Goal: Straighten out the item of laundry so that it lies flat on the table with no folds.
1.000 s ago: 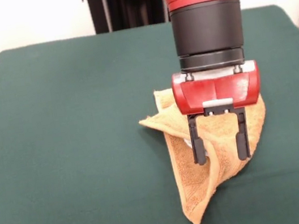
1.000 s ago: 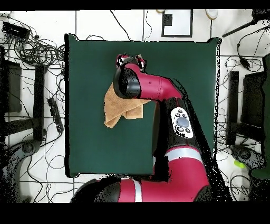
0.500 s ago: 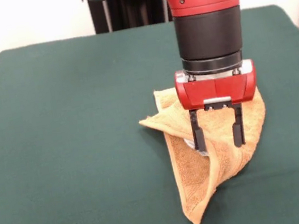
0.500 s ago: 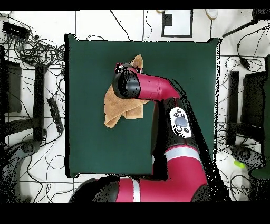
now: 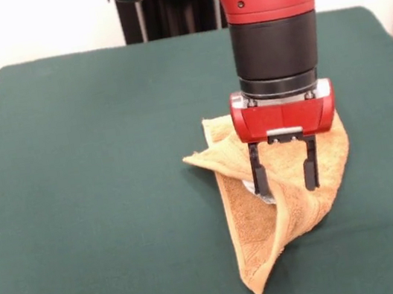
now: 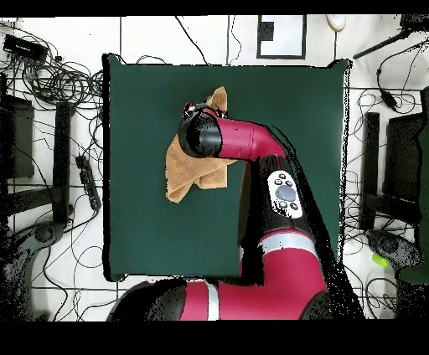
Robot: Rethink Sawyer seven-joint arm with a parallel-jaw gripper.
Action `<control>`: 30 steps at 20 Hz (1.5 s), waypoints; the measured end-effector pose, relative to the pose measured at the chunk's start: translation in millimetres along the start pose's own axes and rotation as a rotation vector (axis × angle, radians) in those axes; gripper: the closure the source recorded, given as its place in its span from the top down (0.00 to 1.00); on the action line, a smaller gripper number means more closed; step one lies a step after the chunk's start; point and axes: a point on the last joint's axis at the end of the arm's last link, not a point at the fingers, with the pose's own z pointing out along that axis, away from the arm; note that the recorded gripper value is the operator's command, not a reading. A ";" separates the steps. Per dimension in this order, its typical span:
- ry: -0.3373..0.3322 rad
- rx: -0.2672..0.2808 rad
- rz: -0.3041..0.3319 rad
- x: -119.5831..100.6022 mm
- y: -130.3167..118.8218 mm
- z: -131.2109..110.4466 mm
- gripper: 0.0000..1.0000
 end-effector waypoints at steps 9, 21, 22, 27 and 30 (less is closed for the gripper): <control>0.002 0.002 0.003 0.4 -2.8 5.3 1.00; 0.020 0.005 0.006 10.2 -4.9 36.7 1.00; 0.023 0.005 0.006 11.4 -4.9 39.5 1.00; 0.038 0.006 0.007 19.9 -5.8 51.8 1.00; 0.049 0.007 0.008 26.1 -6.7 57.5 1.00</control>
